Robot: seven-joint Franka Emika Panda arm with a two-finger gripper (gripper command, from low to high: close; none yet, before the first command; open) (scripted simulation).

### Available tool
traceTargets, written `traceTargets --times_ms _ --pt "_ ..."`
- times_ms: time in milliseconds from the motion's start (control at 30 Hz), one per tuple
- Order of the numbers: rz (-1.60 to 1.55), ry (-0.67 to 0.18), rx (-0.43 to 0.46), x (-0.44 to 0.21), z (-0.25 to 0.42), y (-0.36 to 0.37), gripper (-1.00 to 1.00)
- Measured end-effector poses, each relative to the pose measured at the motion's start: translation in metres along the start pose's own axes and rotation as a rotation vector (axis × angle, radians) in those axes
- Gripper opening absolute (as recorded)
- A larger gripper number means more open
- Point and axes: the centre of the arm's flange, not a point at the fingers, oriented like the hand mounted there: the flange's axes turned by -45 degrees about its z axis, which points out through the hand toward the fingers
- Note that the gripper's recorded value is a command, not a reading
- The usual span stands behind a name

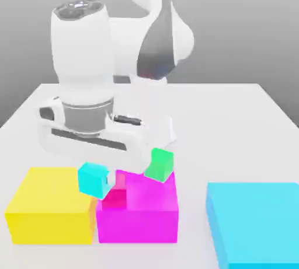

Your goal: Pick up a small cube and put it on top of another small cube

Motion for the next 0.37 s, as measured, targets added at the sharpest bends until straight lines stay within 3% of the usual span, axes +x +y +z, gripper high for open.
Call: traceTargets --times_ms 100,233,267,367 --pt "-0.039 0.000 -0.001 -0.023 -0.015 -0.003 -1.00" --pt "-0.050 0.000 -0.002 -0.028 0.026 -0.003 -1.00" --pt "-0.051 0.000 -0.003 -0.029 0.037 -0.003 1.00" --pt "-0.051 0.000 -0.003 -0.029 0.037 -0.003 1.00"
